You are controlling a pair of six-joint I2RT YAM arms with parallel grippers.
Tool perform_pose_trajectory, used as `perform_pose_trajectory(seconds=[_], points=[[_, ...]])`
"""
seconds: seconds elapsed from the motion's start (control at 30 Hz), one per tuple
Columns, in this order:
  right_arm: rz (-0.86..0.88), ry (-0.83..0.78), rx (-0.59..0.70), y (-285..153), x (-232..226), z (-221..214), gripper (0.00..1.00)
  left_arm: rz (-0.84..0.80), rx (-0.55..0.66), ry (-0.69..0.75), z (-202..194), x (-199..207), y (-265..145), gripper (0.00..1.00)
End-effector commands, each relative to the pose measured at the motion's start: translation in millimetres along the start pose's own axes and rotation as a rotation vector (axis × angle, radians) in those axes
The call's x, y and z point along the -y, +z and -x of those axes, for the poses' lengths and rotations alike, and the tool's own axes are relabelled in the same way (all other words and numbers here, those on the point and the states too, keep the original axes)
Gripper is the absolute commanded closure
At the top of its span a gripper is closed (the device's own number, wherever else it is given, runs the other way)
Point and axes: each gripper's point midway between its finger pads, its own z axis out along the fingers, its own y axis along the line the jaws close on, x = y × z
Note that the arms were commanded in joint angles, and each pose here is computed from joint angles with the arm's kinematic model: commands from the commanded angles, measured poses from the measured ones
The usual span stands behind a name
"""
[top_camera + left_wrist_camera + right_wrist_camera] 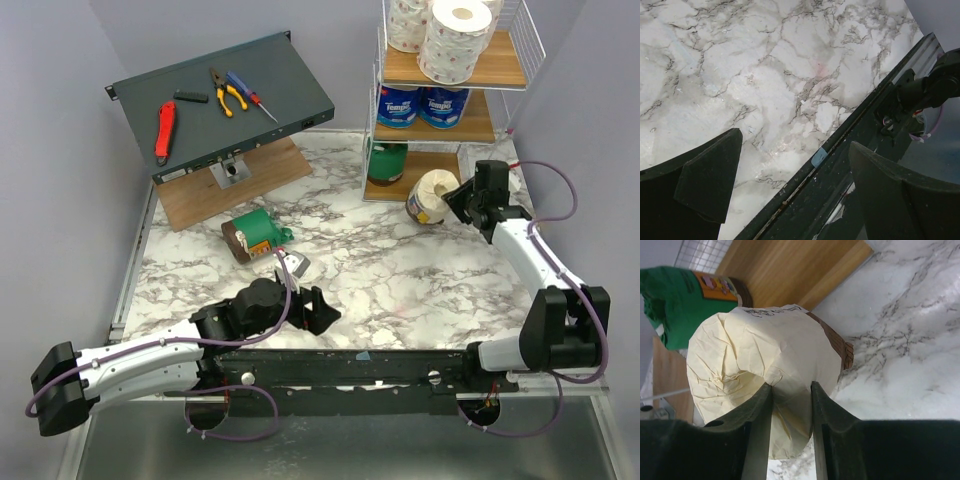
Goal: Place and organize the paper towels onto the shelf
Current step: Pick up the paper towel from the center of the board, then place the paper towel on the shelf.
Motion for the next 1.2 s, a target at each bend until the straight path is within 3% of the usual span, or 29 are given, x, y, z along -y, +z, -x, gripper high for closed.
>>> perform_pose_trajectory(seconds=[0.0,0.53,1.17], points=[[0.089,0.096,0.133,13,-34,38,0.68,0.027,0.036,0.014,9,-4,-1,0.08],[0.122,0.173,0.195,56,-49,51,0.69,0.085,0.0,0.046,4,-14,5,0.08],[0.166,0.198,0.17,94,-68,49,0.67,0.133,-0.013,0.093,6,-22,10,0.07]])
